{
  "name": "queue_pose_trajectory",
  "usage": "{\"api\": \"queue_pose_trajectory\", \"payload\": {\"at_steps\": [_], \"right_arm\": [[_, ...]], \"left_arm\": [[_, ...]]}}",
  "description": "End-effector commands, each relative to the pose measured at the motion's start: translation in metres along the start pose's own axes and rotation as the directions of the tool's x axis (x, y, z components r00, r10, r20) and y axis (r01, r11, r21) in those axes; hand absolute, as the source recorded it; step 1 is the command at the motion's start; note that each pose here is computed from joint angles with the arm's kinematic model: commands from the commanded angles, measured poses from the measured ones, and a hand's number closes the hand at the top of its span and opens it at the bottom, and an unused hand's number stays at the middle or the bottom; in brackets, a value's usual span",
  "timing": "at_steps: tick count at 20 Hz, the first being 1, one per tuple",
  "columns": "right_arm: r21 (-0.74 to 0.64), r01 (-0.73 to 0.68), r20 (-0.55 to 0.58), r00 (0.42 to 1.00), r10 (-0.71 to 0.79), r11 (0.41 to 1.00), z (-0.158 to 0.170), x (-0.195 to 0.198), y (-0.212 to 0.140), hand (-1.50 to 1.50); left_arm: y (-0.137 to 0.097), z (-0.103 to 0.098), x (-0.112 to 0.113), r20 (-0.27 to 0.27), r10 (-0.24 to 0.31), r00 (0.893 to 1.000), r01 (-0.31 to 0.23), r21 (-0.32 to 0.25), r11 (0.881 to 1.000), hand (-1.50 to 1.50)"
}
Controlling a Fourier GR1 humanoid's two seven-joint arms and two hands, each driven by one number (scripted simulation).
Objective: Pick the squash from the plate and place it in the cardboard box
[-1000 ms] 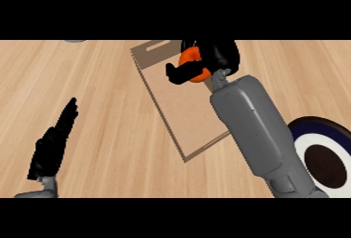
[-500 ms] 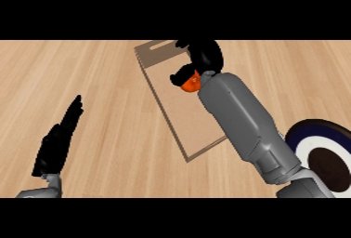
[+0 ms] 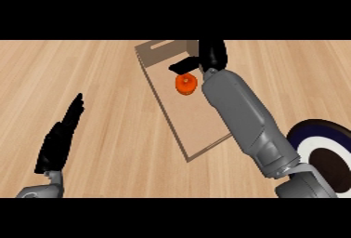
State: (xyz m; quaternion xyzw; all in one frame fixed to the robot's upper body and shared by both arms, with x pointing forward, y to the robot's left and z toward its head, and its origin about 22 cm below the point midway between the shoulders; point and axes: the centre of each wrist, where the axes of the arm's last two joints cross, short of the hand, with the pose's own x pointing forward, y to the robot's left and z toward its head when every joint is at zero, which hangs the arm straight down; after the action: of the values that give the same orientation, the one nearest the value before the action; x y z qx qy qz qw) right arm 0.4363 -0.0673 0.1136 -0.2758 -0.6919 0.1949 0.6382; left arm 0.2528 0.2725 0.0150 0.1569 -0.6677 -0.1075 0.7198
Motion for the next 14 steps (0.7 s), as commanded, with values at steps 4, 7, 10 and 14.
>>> {"api": "queue_pose_trajectory", "payload": {"at_steps": [4, 7, 10, 14], "right_arm": [[-0.18, 0.312, 0.039, 0.95, -0.31, 0.933, -0.01, -0.021, -0.03, -1.5], [-0.218, 0.416, 0.068, 0.909, -0.412, 0.883, -0.019, -0.018, -0.054, -1.5], [-0.285, 0.414, 0.047, 0.907, -0.419, 0.865, -0.027, -0.051, -0.099, -1.5], [-0.37, 0.4, 0.034, 0.908, -0.418, 0.839, -0.017, -0.087, -0.123, -1.5]], "left_arm": [[0.019, 0.006, -0.011, -0.027, 0.001, 1.0, 0.0, 0.029, 1.0, 0.0], [0.011, 0.006, -0.014, -0.012, 0.002, 1.0, -0.002, 0.033, 0.999, 0.0], [0.009, 0.007, -0.007, -0.03, -0.008, 1.0, 0.01, 0.049, 0.999, 0.0], [0.011, 0.017, -0.014, -0.05, 0.006, 0.999, -0.003, 0.054, 0.999, 0.0]]}}
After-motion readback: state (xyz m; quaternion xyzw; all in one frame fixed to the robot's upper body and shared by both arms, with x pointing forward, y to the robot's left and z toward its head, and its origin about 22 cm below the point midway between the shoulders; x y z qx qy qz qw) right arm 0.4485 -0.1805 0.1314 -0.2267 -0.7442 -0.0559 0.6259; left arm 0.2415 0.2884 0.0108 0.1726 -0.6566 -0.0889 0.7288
